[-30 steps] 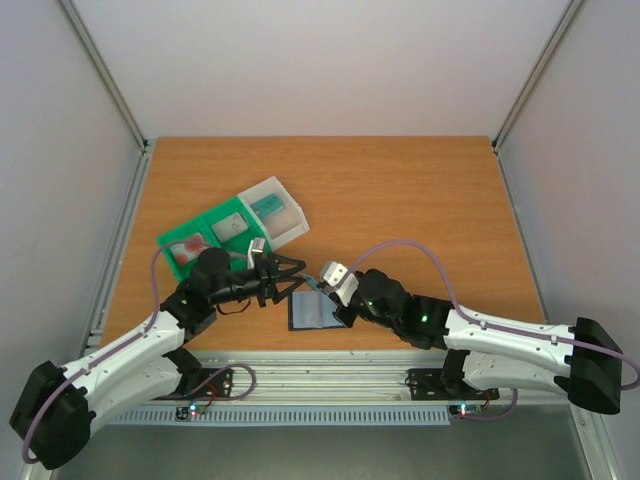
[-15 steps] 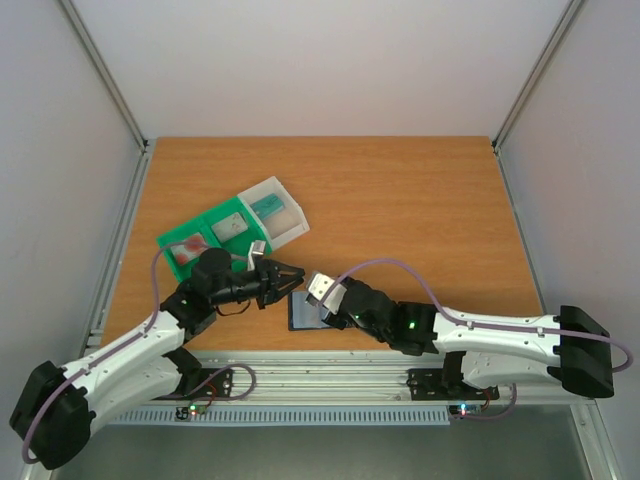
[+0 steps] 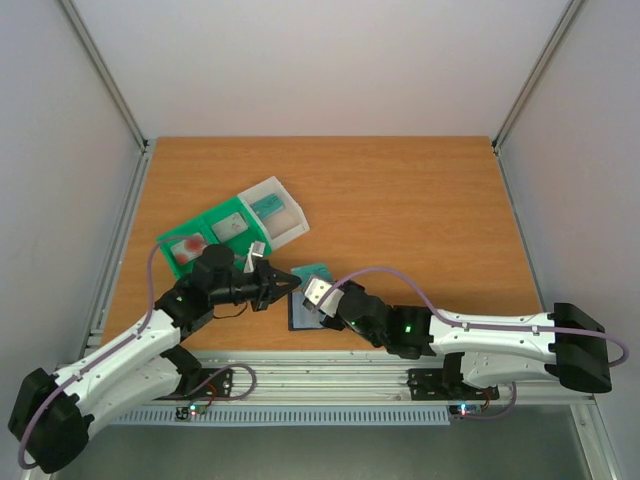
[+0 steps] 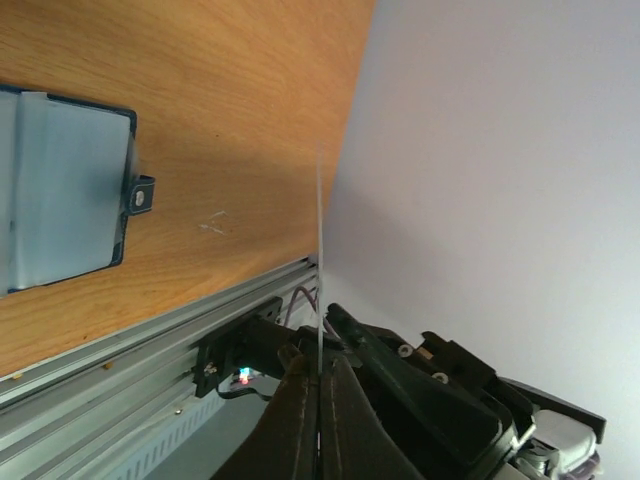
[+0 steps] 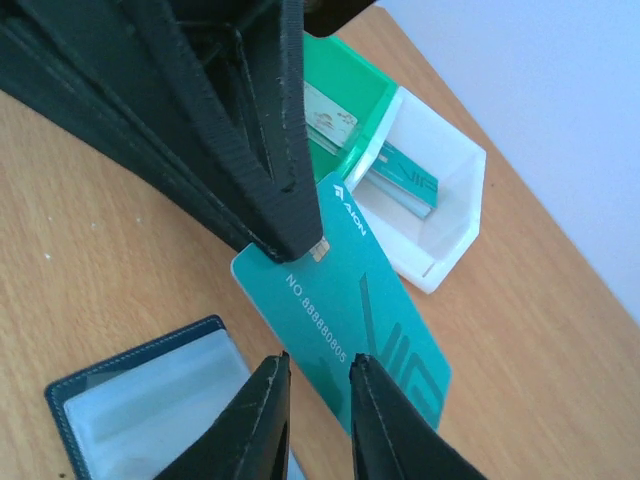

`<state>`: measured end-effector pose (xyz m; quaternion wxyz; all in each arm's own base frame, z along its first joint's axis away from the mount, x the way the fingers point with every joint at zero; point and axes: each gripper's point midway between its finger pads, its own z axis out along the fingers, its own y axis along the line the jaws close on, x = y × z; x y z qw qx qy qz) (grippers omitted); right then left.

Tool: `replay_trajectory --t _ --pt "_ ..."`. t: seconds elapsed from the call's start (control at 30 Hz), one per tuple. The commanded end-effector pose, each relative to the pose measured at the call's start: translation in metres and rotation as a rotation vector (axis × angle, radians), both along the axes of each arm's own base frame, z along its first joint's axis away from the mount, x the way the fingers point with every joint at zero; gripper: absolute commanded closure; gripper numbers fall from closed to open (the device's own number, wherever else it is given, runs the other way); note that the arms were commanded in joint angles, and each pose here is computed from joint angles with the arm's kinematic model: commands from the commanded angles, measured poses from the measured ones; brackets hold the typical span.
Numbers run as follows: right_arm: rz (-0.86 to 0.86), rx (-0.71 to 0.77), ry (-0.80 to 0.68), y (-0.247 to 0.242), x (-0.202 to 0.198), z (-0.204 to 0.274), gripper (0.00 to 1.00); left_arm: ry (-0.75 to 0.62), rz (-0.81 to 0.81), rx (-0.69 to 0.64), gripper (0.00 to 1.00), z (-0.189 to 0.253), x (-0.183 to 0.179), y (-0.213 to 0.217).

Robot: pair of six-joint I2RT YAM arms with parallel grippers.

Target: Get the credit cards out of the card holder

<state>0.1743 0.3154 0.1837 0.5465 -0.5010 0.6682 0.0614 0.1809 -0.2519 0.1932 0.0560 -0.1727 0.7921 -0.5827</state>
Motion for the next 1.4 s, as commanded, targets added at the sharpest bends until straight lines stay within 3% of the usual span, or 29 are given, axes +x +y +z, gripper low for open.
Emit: replay_trajectory --t 0.0,0.2,0.3,0.43,0.5,0.8,1.0,1.37 --pt "-0.019 0.060 0.002 0.000 -0.002 0.016 0.79 -0.102 -0.030 0.016 1.00 0.013 -0.001 0.000" --pt "-0.080 0.097 0.072 -0.014 -0.003 0.012 0.51 -0.145 -0.056 0.063 0.99 0.003 0.001 -0.001" --pt "-0.176 0.100 0.118 -0.029 0.002 0.007 0.26 -0.146 -0.078 0.108 1.00 -0.003 -0.001 0.000" --pt "-0.263 0.129 0.179 -0.047 0.003 0.001 0.18 -0.186 -0.072 0.212 0.99 -0.008 0.001 0.010" --pt "-0.293 0.148 0.217 -0.055 0.001 -0.001 0.02 -0.214 -0.048 0.262 1.00 -0.009 0.005 0.017" --pt "-0.534 0.239 0.386 -0.091 -0.001 -0.016 0.02 -0.367 0.014 0.430 0.99 0.000 0.019 0.040" --pt "-0.671 0.203 0.365 -0.110 0.006 -0.026 0.01 -0.406 0.017 0.509 1.00 0.007 0.032 0.043" --pt "-0.665 0.161 0.492 -0.105 0.006 -0.041 0.02 -0.371 0.103 0.670 0.99 0.001 0.079 0.066"
